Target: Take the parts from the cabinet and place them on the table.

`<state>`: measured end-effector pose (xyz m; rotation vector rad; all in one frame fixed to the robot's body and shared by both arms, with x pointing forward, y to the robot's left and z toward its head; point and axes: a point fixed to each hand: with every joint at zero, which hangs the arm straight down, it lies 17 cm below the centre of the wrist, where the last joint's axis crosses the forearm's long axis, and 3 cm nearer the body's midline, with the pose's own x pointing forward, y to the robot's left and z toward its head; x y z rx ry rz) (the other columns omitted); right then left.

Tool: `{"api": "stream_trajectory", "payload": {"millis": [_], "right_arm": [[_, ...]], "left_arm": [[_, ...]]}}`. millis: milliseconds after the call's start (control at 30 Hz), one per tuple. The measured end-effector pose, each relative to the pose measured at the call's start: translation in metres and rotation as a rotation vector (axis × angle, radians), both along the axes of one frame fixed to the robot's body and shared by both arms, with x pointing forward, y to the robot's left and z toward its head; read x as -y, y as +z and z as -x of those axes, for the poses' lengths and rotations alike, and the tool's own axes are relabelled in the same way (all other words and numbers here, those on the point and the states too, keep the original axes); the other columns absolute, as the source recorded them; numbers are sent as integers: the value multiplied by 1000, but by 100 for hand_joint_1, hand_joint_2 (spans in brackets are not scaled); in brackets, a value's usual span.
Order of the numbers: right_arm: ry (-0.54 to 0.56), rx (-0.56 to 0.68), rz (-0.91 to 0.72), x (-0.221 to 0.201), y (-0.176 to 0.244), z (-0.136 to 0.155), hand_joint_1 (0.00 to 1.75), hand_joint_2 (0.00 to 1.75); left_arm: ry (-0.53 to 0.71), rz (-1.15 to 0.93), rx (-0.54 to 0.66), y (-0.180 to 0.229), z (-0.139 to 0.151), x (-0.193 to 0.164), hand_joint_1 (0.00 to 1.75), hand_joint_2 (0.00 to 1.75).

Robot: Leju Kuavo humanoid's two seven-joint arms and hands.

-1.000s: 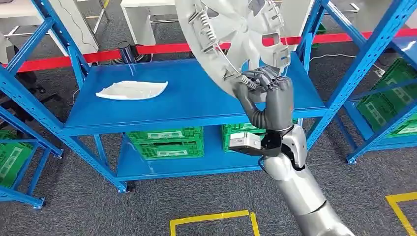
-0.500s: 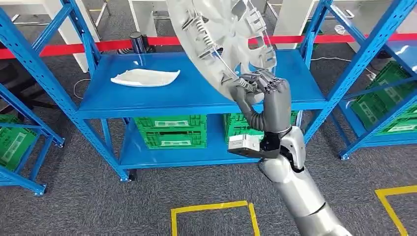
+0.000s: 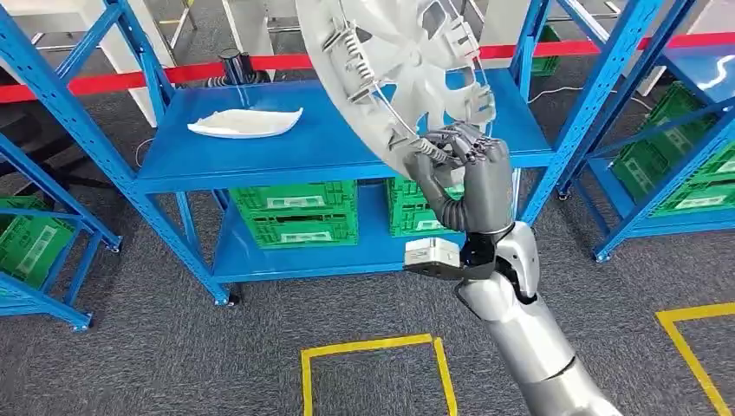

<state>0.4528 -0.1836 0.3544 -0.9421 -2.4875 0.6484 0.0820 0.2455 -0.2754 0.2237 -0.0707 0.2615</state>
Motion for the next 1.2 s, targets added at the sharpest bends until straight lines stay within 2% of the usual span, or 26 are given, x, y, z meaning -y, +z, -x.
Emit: {"api": "stream_trajectory", "payload": {"millis": [1200], "right_arm": [[25,-4,35,-11,-7,10,175,175]], "left_arm": [[12,15,-4,0,3,5,0,175]]}}
